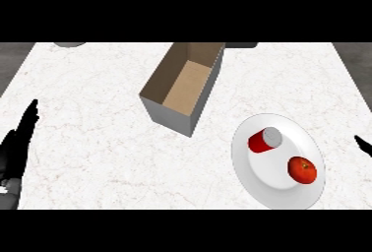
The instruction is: Pick the tomato from the plate and place it in the cardboard box
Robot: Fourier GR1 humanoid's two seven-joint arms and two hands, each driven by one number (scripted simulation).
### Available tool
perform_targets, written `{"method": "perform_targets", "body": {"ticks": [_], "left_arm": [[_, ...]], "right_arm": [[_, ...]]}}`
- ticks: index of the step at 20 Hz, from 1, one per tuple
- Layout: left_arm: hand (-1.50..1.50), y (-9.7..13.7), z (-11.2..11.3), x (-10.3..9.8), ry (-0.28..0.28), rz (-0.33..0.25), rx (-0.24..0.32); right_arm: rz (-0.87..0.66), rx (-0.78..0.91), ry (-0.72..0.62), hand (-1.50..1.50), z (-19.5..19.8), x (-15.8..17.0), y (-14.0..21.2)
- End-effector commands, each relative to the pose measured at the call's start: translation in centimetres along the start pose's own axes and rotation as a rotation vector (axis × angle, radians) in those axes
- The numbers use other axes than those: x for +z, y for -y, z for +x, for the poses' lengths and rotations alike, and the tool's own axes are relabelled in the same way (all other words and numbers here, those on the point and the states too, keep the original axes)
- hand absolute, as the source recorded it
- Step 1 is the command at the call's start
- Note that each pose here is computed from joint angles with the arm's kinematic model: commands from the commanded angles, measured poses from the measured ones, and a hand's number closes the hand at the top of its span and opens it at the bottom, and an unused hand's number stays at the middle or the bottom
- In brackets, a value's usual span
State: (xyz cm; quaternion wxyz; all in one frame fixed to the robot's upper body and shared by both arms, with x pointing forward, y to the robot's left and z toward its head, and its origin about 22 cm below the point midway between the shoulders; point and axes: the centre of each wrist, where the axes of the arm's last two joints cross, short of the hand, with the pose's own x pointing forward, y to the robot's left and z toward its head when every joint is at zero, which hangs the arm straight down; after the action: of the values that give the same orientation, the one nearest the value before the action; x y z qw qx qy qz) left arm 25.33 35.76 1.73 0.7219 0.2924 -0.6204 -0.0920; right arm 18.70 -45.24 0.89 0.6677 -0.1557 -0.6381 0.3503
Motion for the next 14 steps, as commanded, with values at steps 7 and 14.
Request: {"method": "perform_targets", "body": {"ticks": [7,14], "left_arm": [[0.00,1.2,0.7,-1.3,0.015,0.001,-0.011],[0.00,0.0,2.1,-1.9,0.010,-0.005,-0.023]], "right_arm": [[0.353,0.315,-0.176,-1.50,5.5,-5.1,2.9],[0.503,0.305,-0.261,-1.50,5.9,-10.0,-0.1]]}}
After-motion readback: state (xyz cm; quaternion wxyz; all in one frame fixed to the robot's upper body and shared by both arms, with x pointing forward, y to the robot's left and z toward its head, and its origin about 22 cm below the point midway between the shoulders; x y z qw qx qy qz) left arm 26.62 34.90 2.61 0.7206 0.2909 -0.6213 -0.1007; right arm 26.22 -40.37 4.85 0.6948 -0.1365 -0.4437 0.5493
